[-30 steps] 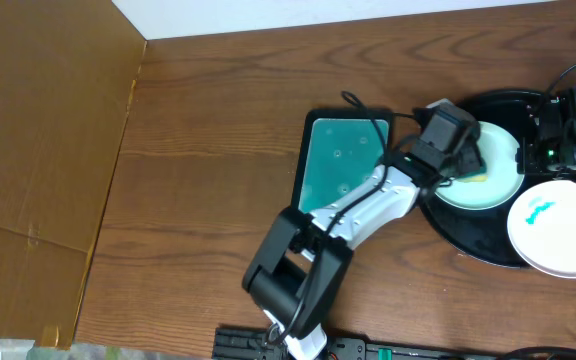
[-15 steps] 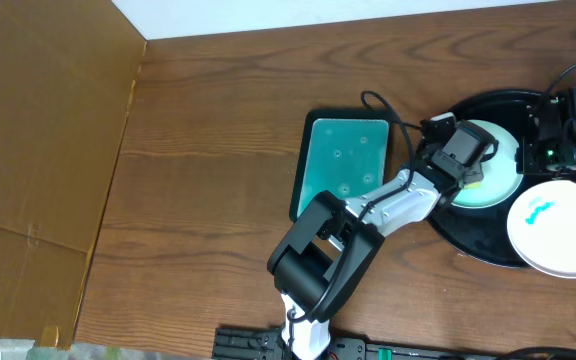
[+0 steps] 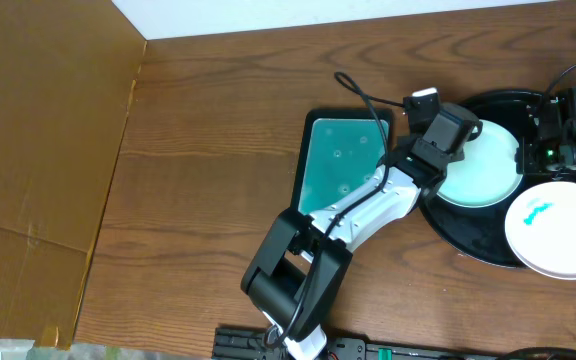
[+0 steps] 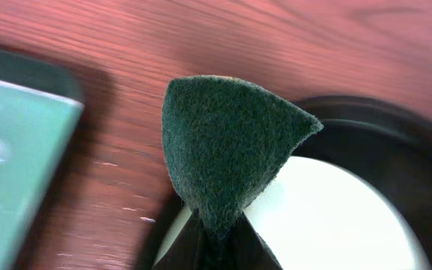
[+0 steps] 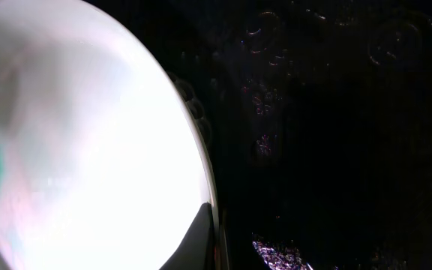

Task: Clean dirty plates on tray and stack at the side
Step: 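Scrub the plate with the sponge while the right gripper holds its rim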

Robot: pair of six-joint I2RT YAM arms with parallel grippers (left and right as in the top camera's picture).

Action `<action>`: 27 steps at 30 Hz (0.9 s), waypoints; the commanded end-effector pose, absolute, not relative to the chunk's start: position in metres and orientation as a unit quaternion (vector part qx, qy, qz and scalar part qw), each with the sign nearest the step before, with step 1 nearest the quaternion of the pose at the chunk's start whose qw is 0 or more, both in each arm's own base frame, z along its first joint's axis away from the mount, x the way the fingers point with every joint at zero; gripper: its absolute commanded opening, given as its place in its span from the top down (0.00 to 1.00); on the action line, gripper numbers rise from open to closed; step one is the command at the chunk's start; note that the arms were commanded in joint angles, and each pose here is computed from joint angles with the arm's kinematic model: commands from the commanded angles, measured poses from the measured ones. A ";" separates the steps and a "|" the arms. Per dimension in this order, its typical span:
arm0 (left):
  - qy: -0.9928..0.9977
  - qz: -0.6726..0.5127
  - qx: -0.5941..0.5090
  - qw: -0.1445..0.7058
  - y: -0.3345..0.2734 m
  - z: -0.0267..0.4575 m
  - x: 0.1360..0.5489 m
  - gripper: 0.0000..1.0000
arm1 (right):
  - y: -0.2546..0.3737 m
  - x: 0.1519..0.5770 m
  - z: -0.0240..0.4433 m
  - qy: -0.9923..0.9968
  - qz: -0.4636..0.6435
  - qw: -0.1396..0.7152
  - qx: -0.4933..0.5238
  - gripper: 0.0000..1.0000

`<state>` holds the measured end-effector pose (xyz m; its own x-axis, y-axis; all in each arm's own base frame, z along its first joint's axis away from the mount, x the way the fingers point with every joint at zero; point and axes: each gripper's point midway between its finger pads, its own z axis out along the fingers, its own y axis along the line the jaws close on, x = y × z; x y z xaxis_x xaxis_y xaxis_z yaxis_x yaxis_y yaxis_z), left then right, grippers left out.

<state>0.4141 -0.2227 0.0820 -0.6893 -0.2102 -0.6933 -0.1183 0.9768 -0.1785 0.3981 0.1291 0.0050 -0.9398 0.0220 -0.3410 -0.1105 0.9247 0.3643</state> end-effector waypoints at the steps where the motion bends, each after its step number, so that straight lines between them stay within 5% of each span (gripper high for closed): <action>1: 0.922 -0.205 -0.134 0.300 -0.269 0.074 0.396 0.93 | 0.127 0.399 0.000 0.969 0.177 0.169 -0.022 0.99; 12: 0.924 -0.225 -0.151 0.268 -0.292 0.024 0.397 0.93 | 0.127 0.399 0.000 0.969 0.178 0.170 -0.022 0.99; 17: 0.935 -0.094 -0.163 0.300 -0.242 -0.002 0.399 0.93 | 0.127 0.398 0.000 0.970 0.177 0.168 -0.022 0.99; 27: 0.913 0.090 -0.066 0.393 -0.188 0.038 0.414 0.93 | 0.127 0.398 -0.001 0.970 0.177 0.167 -0.022 0.99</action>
<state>0.4014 -0.2394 0.0215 -0.7548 -0.1880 -0.6284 -0.1348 0.9821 -0.1319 0.3980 0.1291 0.0052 -0.9401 0.0216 -0.3401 -0.1102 0.9250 0.3636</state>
